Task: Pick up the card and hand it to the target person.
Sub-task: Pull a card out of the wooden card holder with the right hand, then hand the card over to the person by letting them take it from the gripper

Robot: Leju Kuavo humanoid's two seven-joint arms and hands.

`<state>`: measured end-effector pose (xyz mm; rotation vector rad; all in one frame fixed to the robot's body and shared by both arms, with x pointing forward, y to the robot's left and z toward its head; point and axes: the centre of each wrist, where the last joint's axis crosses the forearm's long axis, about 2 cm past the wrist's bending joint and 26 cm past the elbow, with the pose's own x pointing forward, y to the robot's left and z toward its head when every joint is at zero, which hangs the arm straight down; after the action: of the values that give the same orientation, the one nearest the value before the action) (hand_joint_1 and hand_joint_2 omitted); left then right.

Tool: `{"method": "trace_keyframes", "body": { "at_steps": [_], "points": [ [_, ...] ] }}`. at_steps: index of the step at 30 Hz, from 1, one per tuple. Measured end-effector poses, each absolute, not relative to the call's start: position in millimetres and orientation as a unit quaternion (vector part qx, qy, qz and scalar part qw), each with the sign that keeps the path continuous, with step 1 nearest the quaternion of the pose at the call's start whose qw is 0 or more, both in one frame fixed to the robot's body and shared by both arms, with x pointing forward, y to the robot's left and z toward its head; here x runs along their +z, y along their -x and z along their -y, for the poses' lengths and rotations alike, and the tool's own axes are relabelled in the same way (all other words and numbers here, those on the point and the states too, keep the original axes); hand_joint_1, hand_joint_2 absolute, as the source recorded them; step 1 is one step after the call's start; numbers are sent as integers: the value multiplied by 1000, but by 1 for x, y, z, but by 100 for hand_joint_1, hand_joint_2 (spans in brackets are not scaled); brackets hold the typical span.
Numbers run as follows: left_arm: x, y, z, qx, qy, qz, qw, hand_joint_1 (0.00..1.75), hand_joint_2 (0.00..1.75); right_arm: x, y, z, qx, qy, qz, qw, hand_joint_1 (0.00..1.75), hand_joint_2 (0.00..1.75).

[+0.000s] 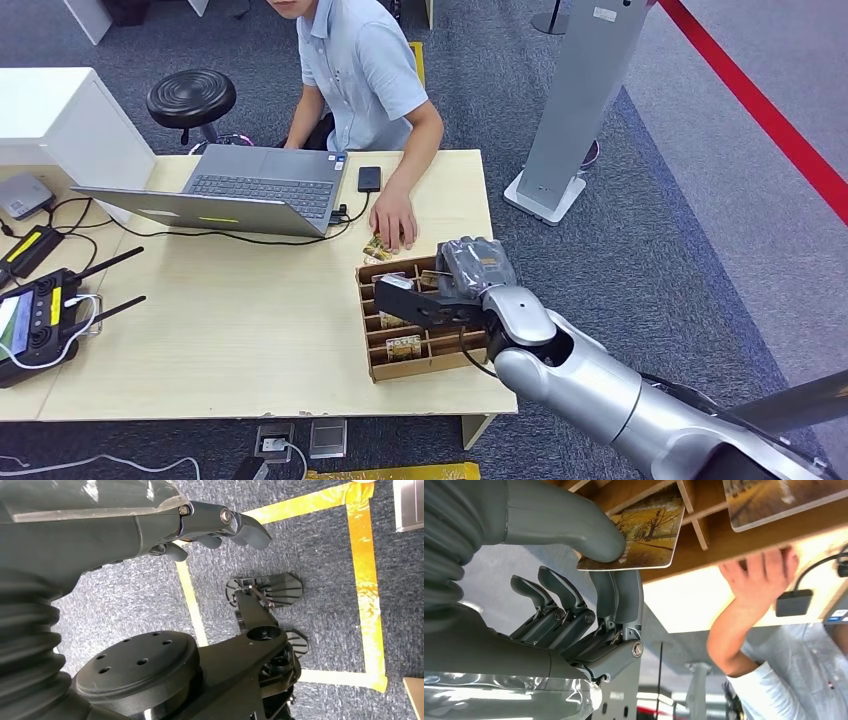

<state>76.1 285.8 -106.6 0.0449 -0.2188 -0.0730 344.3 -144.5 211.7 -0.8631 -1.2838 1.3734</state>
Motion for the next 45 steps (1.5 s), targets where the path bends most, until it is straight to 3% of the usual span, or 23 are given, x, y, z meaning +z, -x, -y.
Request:
{"method": "trace_keyframes", "body": {
  "at_steps": [14,26,38,41,42,43,45],
  "points": [
    [-108,-68,-290,-29,-22,109,993,0,175,290,-334,154,535,294,619,494,169,175],
    [-105,-84,-285,-44,-13,121,992,0,175,271,-351,149,449,387,735,331,169,175],
    [-104,-88,-283,-45,-12,126,991,0,175,242,-369,144,445,398,724,346,169,175],
    [-104,-88,-283,-45,-12,129,991,0,44,240,-370,143,447,397,721,352,42,175],
    [-104,-88,-283,-46,-11,130,990,0,44,240,-371,142,448,396,719,354,0,175],
    [-104,-88,-283,-47,-11,130,990,0,87,239,-371,142,449,395,718,356,0,175],
    [-104,-88,-283,-49,-12,132,990,0,87,238,-372,140,451,392,716,361,0,175]
  ]
}}
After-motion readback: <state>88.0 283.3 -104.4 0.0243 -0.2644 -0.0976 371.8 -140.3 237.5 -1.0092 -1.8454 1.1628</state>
